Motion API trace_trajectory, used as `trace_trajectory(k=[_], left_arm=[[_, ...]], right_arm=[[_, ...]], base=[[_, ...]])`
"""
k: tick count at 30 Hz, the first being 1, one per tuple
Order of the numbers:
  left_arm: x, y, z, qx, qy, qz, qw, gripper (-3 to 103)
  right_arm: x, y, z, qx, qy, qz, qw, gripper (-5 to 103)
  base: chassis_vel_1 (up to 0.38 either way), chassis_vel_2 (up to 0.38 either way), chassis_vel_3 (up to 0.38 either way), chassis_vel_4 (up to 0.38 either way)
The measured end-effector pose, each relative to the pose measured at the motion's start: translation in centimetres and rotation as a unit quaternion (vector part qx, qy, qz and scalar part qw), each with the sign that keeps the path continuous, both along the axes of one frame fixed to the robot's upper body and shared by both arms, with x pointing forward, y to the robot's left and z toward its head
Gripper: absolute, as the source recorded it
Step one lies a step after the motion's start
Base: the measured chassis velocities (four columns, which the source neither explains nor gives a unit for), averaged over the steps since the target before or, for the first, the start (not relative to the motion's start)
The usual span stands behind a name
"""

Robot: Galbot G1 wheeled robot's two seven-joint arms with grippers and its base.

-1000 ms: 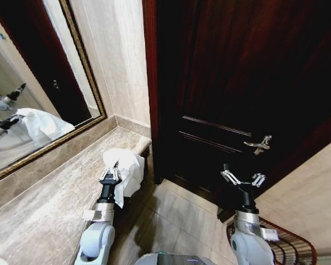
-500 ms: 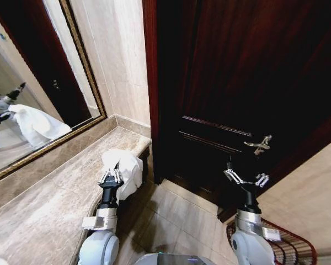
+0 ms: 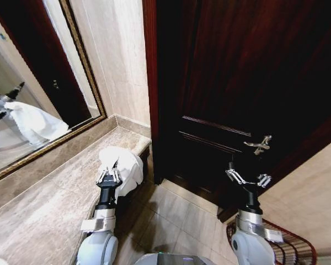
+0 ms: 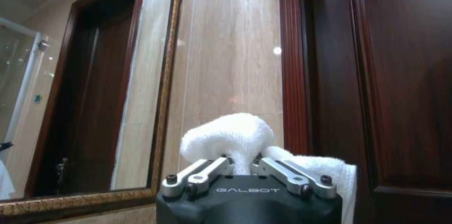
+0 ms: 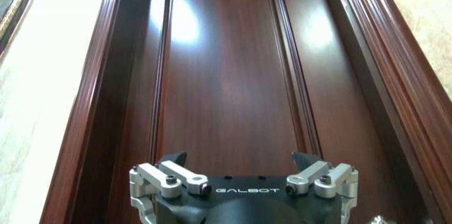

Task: Discard the used towel into the hamper.

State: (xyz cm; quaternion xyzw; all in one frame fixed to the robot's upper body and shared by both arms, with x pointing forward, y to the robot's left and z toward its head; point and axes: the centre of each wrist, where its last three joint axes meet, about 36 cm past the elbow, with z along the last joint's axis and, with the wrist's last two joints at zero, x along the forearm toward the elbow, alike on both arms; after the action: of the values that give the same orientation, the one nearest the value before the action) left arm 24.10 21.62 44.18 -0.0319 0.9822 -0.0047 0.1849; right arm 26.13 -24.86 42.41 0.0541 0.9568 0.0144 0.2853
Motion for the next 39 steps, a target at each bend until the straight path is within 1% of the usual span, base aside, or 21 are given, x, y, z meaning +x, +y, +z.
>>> trace_trajectory(k=[4, 7, 10, 13, 21, 31, 39], left_arm=[[0.1, 0.0, -0.2, -0.003, -0.001, 0.002, 1.0, 6], [0.3, 0.2, -0.2, 0.001, -0.01, 0.007, 0.9999, 6], [0.7, 0.6, -0.2, 0.013, -0.033, 0.011, 0.9993, 6], [0.9, 0.8, -0.3, 0.018, -0.038, 0.013, 0.999, 6], [1.1, 0.5, -0.8, 0.016, -0.036, 0.012, 0.9991, 6], [1.2, 0.3, -1.0, 0.019, -0.033, 0.007, 0.9992, 6], [1.2, 0.3, -1.0, 0.017, -0.032, 0.007, 0.9993, 6]], right_arm=[[-0.1, -0.1, -0.1, -0.001, 0.001, 0.001, 1.0, 100], [0.0, -0.1, -0.1, -0.005, -0.004, 0.005, 1.0, 100], [0.2, -0.1, -0.2, -0.008, -0.009, 0.005, 1.0, 100], [0.1, 0.0, -0.3, -0.009, -0.009, 0.005, 1.0, 100], [-0.1, -0.1, -0.6, -0.012, -0.009, 0.001, 1.0, 100], [0.0, -0.3, -1.0, -0.012, -0.006, -0.002, 1.0, 100], [0.1, -0.3, -1.3, -0.012, -0.002, -0.001, 1.0, 100]], base=[[0.0, 0.0, 0.0, 0.0], [-0.051, -0.064, 0.049, 0.047], [-0.037, -0.057, 0.056, 0.036], [-0.012, -0.021, 0.017, 0.006], [0.0, 0.0, 0.0, 0.0], [-0.018, -0.023, -0.014, -0.015], [-0.078, -0.083, -0.083, -0.079]])
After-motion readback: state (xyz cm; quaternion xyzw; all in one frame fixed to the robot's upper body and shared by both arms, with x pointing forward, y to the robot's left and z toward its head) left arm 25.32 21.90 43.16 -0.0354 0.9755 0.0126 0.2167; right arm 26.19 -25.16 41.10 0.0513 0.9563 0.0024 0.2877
